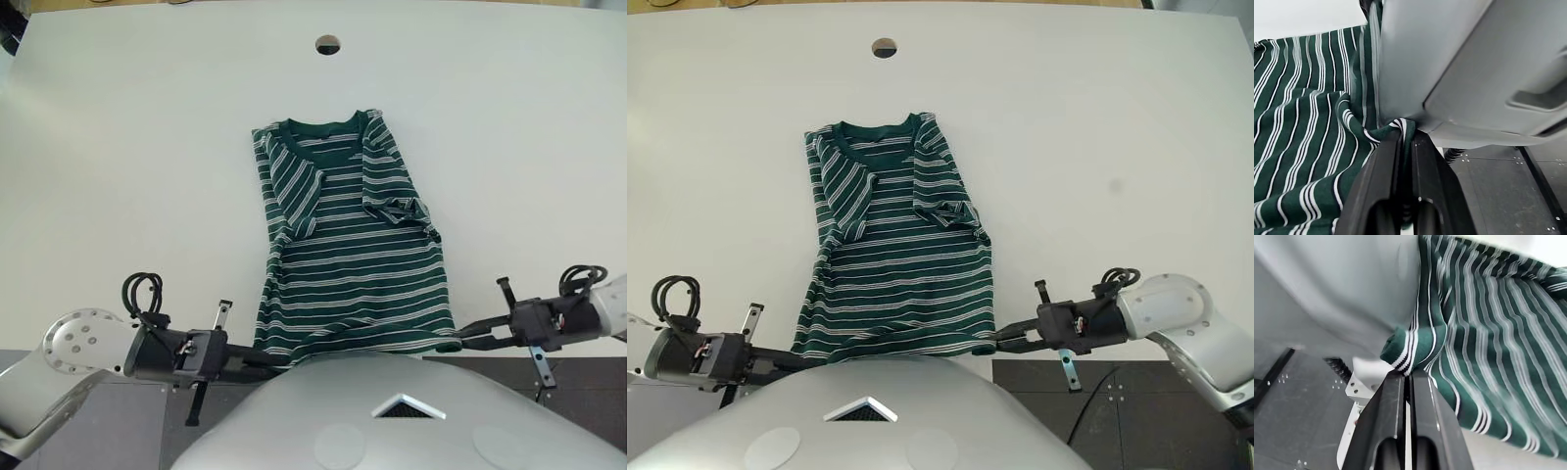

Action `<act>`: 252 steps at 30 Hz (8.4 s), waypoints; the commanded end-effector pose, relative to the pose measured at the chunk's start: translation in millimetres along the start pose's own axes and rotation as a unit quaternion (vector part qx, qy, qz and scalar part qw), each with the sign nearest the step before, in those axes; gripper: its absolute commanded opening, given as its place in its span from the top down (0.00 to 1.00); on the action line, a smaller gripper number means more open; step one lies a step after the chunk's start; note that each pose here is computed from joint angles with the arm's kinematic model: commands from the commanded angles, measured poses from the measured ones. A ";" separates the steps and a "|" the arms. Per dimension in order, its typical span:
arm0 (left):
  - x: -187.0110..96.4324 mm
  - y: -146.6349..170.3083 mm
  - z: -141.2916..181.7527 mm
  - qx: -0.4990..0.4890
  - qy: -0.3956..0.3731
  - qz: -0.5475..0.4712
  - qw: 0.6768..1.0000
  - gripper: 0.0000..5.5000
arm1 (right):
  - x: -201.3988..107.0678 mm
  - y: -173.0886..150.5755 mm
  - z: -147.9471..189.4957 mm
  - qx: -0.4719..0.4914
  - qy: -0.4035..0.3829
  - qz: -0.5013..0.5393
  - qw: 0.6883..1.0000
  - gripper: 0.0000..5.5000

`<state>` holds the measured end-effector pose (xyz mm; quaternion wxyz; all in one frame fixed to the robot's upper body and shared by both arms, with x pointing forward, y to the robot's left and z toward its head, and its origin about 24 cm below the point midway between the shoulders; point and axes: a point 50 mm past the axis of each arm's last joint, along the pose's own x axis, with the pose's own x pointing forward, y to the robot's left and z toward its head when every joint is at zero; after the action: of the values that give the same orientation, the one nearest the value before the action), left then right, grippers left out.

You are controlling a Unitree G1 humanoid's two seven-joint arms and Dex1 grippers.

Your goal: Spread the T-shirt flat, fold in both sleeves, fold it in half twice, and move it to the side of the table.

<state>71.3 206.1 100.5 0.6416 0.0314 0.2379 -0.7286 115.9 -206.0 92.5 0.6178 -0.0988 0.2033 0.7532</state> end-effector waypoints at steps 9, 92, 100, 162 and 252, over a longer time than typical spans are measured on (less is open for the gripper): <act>-16.9 100.5 41.0 0.213 -0.105 0.359 0.903 0.97 | 7.4 -86.9 37.2 -0.181 -0.068 -0.273 0.942 0.98; 14.2 212.4 116.9 0.785 0.203 0.262 0.524 0.75 | 40.3 -118.7 65.8 -0.134 -0.029 -0.018 0.990 0.37; -64.1 134.1 11.8 0.596 0.280 0.228 0.717 0.62 | -26.8 -109.1 10.0 -0.111 0.057 -0.158 0.980 0.32; 35.7 92.6 -51.9 0.383 0.104 0.147 0.906 0.98 | 44.0 -98.4 -30.8 -0.289 0.033 -0.158 0.944 0.97; -53.6 225.6 63.7 0.005 -0.415 0.665 0.621 0.70 | -47.9 -256.2 117.5 -0.226 -0.132 -0.601 0.755 0.17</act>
<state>280.0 237.6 96.7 0.9844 -0.1116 -0.1289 -0.0439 385.1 -179.0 149.5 0.8842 -0.3615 -0.0652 0.2887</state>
